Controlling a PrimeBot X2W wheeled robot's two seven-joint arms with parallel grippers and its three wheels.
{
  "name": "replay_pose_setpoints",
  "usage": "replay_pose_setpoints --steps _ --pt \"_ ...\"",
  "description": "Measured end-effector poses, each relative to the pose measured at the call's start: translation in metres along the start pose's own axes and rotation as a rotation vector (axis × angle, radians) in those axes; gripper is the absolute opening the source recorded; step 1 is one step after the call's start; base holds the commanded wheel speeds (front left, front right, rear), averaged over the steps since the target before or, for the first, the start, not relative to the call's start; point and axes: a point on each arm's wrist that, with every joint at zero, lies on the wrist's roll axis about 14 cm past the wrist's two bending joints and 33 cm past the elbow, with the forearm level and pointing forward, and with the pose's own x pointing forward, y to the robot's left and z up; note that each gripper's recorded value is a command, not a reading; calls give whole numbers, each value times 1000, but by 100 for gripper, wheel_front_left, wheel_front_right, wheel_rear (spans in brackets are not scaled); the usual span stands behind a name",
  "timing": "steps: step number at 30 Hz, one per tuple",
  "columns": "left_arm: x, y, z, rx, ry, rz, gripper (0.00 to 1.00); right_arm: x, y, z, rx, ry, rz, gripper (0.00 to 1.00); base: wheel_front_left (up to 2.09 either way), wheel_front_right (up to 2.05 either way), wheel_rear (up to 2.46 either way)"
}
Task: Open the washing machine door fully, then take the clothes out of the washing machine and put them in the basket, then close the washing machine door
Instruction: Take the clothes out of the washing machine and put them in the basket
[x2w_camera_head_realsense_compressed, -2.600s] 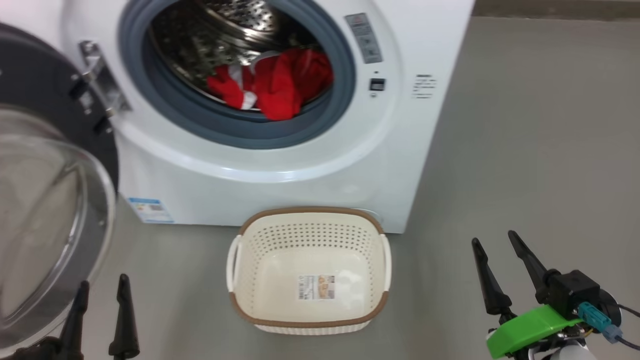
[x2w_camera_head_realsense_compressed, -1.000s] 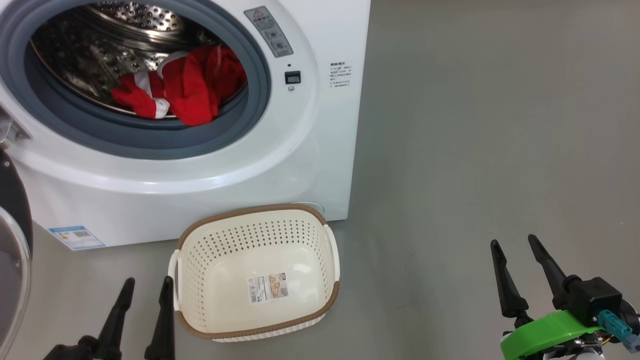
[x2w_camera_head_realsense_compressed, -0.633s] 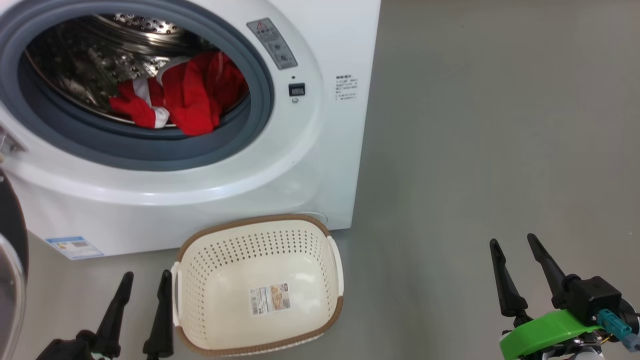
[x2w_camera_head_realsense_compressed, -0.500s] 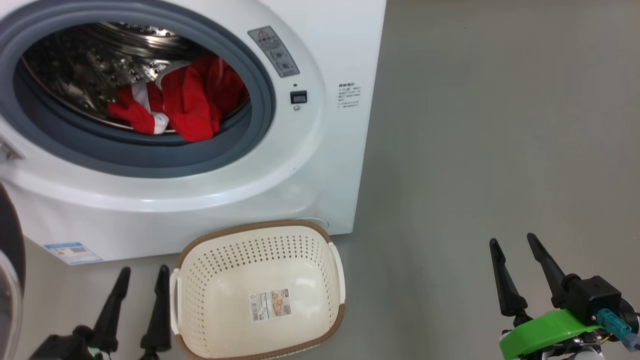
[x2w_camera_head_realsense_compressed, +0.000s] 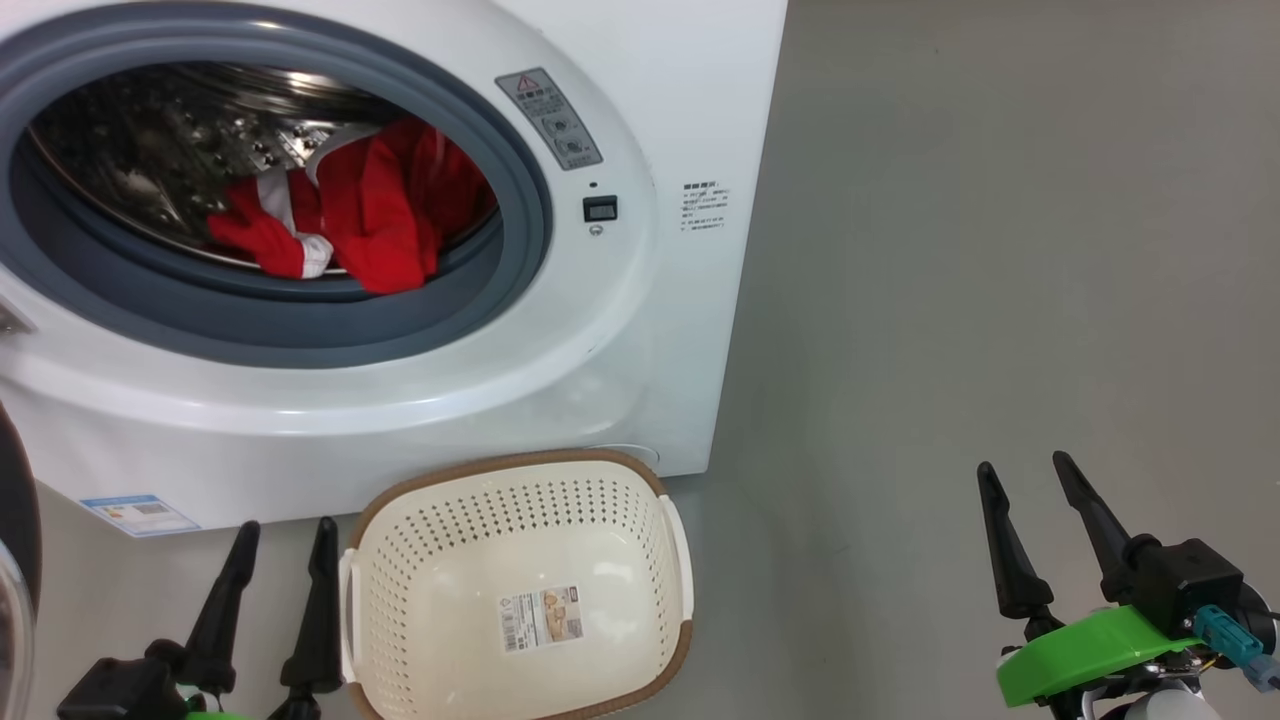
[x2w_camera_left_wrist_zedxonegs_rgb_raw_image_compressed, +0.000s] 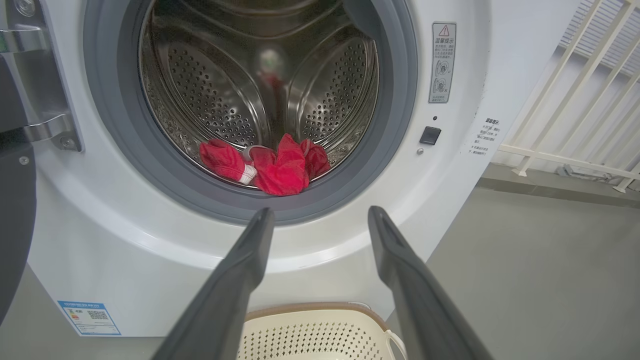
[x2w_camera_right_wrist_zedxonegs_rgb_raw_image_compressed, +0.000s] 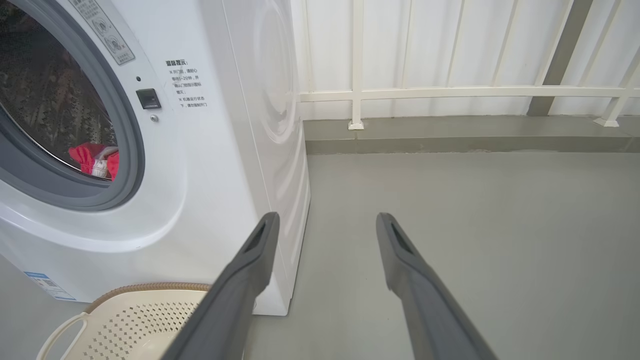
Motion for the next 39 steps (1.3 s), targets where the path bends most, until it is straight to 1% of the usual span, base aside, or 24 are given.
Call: replay_pose_setpoints --steps 5,8,14,18,25,28,32,39 --pt "-2 9 -14 10 44 31 100 0 -1 -2 0 7 -3 100 0 0 0" --pt "4 8 -23 25 70 29 100 1 -2 -5 0 16 -7 100 0 0 0" --pt "52 -3 -26 51 68 -10 100 17 -1 -3 -1 5 -4 100 0 0 0" --pt "90 -10 -33 62 86 -31 100 25 1 -9 19 22 -2 100 0 0 0" --pt "156 -18 -47 110 130 -73 100 36 -9 -22 51 52 -35 100 0 0 0" --pt "177 -16 -58 141 164 -79 100 41 -11 -25 57 59 -43 100 0 0 0" --pt "200 -16 -74 155 216 -81 100 42 -21 -29 53 68 -70 100 0 0 0" --pt "240 -28 -89 147 264 -99 100 42 -33 -40 49 100 -104 100 0 0 0"
